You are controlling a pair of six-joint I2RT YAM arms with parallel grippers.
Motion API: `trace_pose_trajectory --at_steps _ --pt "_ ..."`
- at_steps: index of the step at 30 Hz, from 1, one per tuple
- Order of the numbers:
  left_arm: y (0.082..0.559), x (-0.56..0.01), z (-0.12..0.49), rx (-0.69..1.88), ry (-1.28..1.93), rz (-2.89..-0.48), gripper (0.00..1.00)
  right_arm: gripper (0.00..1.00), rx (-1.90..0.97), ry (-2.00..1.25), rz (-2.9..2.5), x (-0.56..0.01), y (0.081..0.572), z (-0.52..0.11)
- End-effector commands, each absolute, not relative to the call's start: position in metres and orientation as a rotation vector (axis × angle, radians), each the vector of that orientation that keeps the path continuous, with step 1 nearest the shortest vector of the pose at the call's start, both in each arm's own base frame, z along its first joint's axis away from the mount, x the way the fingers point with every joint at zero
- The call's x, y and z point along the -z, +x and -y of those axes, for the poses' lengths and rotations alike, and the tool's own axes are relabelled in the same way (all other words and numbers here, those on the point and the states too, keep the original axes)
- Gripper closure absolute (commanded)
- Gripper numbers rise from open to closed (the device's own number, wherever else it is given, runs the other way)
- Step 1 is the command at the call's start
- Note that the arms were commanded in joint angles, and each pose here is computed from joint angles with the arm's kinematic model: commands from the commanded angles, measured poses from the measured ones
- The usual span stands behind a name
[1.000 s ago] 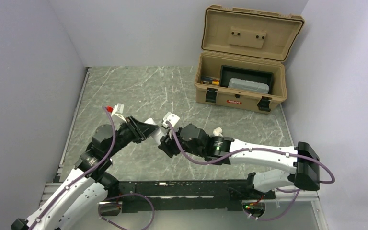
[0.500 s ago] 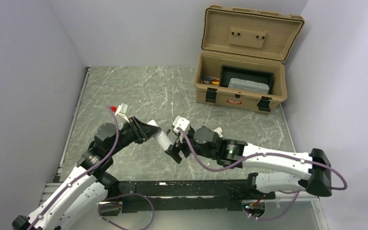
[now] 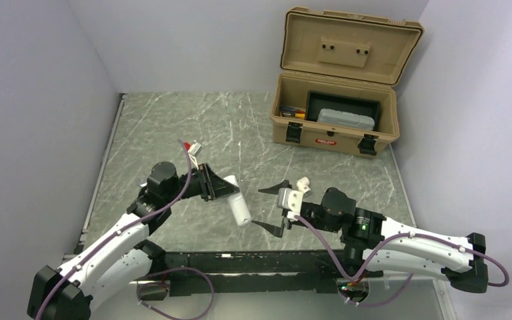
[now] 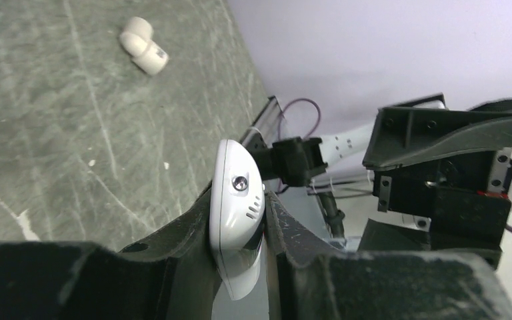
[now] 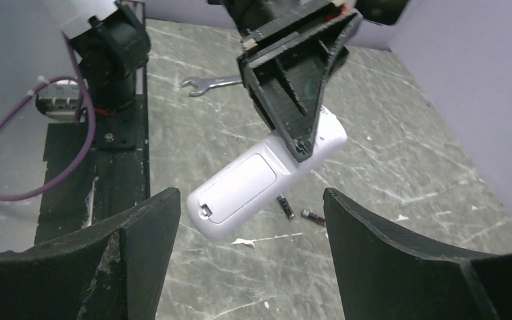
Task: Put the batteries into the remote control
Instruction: Remove the battery cover from the remote control.
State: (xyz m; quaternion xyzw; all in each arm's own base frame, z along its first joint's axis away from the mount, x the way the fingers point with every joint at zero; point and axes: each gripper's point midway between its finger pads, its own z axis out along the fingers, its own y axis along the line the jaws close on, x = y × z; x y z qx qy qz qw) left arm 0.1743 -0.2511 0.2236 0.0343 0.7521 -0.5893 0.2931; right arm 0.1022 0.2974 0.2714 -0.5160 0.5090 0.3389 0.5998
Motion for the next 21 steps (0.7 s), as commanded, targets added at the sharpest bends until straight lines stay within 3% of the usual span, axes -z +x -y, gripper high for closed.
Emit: trace_pose_trajectory --at_steps 1,6,21 --pt "0.161 -0.263 0.262 1.716 0.287 -1.85 1.0 0.22 -0.82 -1.306 -1.016 -0.279 0.083 -0.303" --pt "0.159 -0.267 0.266 1.787 0.286 -1.834 1.0 0.43 -0.821 -1.336 -0.955 -0.279 0.08 -0.309" --pt "0.155 -0.273 0.265 1.843 0.246 -1.809 1.0 0.44 -0.849 -1.455 -0.914 -0.265 0.071 -0.324"
